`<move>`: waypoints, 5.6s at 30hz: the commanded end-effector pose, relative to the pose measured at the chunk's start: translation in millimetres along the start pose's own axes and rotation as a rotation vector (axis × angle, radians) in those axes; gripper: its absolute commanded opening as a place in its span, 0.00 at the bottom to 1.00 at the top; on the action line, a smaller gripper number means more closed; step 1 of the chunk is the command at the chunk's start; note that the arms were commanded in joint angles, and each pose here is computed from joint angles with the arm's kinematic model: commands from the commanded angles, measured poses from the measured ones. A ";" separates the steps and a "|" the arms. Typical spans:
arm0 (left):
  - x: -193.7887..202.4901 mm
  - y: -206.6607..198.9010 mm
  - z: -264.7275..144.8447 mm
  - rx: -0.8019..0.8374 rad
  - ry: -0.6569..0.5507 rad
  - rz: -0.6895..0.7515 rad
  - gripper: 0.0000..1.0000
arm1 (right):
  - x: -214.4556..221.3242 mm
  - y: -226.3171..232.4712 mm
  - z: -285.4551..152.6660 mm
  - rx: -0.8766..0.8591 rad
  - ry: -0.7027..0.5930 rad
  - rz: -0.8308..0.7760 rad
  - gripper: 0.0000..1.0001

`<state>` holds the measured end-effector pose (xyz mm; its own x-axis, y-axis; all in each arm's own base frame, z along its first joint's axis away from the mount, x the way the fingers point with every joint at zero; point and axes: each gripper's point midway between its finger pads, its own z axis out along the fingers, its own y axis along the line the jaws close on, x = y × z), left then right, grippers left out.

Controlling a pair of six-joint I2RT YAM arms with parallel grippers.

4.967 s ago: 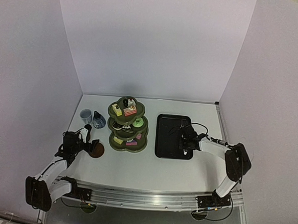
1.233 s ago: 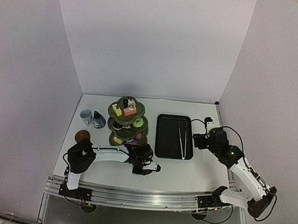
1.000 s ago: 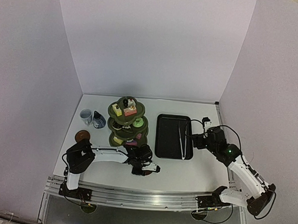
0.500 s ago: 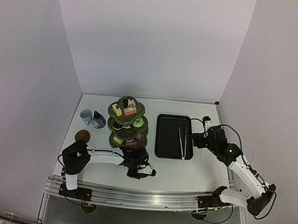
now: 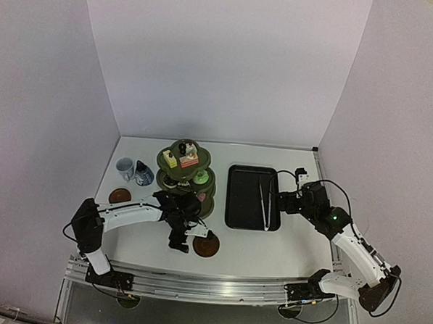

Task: Serve the afternoon tea

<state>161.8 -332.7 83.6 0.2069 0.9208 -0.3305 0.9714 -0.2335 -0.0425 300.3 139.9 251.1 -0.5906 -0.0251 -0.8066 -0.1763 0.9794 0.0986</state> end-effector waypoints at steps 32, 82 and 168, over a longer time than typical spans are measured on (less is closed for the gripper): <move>353.1 133.7 -73.6 -0.275 0.224 -0.845 0.72 | -17.5 3.6 46.7 0.110 0.021 0.108 0.89; 129.4 -5.5 28.7 0.031 0.063 -0.036 0.57 | -7.4 -7.8 -4.5 0.039 -0.054 0.315 0.86; 116.4 8.9 -60.9 -0.049 -0.068 -0.147 0.65 | -2.9 -11.2 -9.1 0.051 -0.040 0.289 0.86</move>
<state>193.1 -207.3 46.0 0.1041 0.9552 -0.2771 0.9907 -0.1240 -0.0552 299.7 128.7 257.1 -0.5815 0.2667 -0.7686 0.0356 0.9522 0.3034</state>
